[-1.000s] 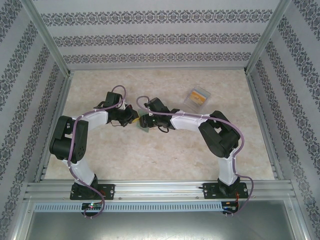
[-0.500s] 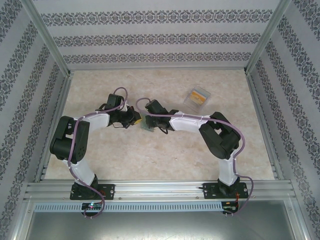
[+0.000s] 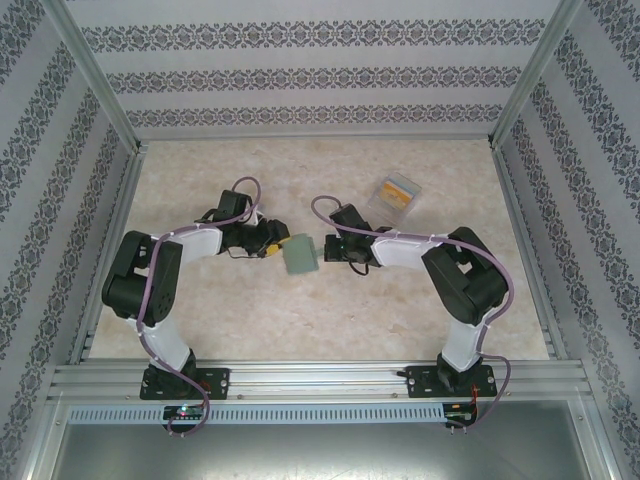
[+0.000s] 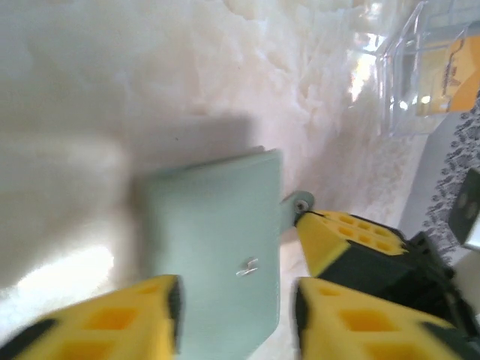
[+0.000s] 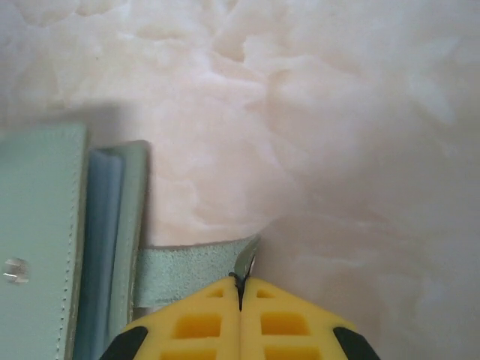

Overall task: Put the credit cards into the card holder
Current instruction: Open the button on the card holder, then open the card holder at the center of the table.

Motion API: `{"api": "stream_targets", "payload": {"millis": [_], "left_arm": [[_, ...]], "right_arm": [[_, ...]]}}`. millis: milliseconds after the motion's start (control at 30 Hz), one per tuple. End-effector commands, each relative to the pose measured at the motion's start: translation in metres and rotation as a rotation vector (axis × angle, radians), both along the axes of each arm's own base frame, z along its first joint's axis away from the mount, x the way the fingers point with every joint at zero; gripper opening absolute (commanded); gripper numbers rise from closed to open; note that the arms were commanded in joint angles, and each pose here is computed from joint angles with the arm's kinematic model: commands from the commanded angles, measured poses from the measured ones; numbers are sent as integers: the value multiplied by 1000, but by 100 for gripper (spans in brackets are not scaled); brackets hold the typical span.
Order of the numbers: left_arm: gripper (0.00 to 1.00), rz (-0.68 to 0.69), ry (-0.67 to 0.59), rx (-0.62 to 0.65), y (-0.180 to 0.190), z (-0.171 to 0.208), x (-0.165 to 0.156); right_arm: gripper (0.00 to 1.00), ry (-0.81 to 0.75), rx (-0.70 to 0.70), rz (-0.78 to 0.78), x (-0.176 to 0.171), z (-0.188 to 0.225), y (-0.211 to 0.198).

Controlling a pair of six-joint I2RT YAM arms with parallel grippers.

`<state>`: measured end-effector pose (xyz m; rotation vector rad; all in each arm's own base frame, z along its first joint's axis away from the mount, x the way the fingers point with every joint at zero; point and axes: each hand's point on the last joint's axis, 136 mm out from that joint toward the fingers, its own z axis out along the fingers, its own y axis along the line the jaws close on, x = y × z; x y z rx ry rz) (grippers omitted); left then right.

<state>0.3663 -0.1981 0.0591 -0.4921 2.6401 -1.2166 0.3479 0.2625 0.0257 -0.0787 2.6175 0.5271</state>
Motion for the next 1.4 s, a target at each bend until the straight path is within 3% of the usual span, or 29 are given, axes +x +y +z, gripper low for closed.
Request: {"api": "stream_targets", "payload": {"millis": [0, 33, 100, 333, 833, 1233, 1367], "left_arm": [[75, -21, 22, 40, 0, -16, -3], [85, -25, 10, 27, -3, -14, -3], [92, -37, -5, 6, -6, -12, -2], [100, -69, -39, -39, -14, -1, 0], [97, -135, -40, -109, -26, 10, -13], [74, -156, 4, -86, -32, -10, -23], [75, -153, 2, -75, -31, -10, -23]], "right_arm": [[0, -2, 82, 17, -6, 16, 7], [0, -20, 109, 36, -8, 24, 12], [0, -38, 126, 60, -9, 35, 17], [0, -40, 220, 101, -6, 75, 39], [0, -143, 329, 160, -23, 124, 45], [0, -75, 256, 61, -23, 79, 18], [0, -37, 254, 7, -20, 64, -4]]}}
